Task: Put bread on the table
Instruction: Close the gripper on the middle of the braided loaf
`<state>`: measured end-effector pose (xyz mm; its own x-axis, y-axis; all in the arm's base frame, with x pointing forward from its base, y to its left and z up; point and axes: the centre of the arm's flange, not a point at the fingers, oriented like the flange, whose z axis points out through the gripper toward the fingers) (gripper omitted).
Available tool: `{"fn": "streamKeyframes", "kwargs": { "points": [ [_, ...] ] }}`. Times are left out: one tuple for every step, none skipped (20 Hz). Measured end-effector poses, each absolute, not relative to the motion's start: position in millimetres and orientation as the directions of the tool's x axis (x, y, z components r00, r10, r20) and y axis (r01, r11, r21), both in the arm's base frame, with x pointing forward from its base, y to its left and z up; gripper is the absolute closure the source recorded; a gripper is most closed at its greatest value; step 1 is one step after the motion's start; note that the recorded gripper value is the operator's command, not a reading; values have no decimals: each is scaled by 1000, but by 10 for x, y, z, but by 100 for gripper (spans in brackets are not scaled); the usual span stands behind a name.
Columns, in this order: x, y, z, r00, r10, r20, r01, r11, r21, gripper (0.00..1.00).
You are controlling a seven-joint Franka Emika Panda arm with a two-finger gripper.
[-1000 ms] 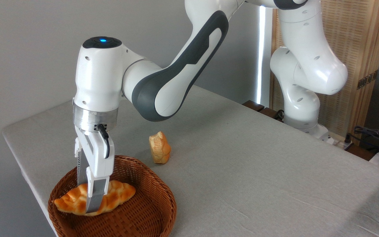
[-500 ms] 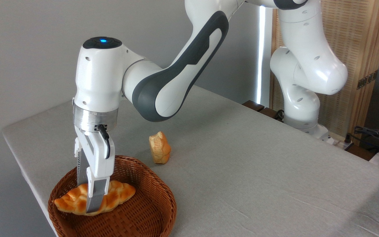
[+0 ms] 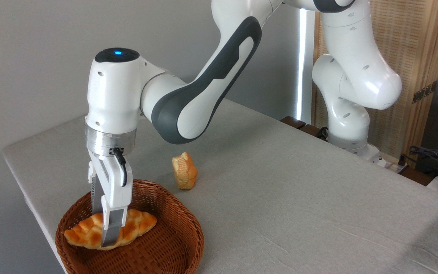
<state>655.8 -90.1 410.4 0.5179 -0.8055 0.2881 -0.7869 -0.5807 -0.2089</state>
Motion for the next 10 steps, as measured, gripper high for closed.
{"fn": "streamKeyframes", "kwargs": {
  "points": [
    [6558, -905, 4099, 518, -806, 288, -787, -580, -208, 61],
    [6558, -905, 4099, 518, -806, 288, -787, -580, -208, 61],
    [6558, -905, 4099, 518, -806, 288, -787, -580, -208, 61],
    [6558, -905, 4099, 518, -806, 288, -787, -580, -208, 62],
    [6558, -905, 4099, 518, -806, 288, -787, -580, -208, 61],
    [6558, -905, 4099, 518, -806, 288, -787, -580, -208, 61],
    [6558, -906, 4099, 517, -806, 288, -788, -580, -208, 61],
    [6558, -906, 4099, 517, -806, 288, -788, -580, -208, 61],
    [6558, -906, 4099, 517, -806, 288, -788, -580, -208, 61],
    [6558, -905, 4099, 518, -806, 288, -787, -580, -208, 61]
  ]
}}
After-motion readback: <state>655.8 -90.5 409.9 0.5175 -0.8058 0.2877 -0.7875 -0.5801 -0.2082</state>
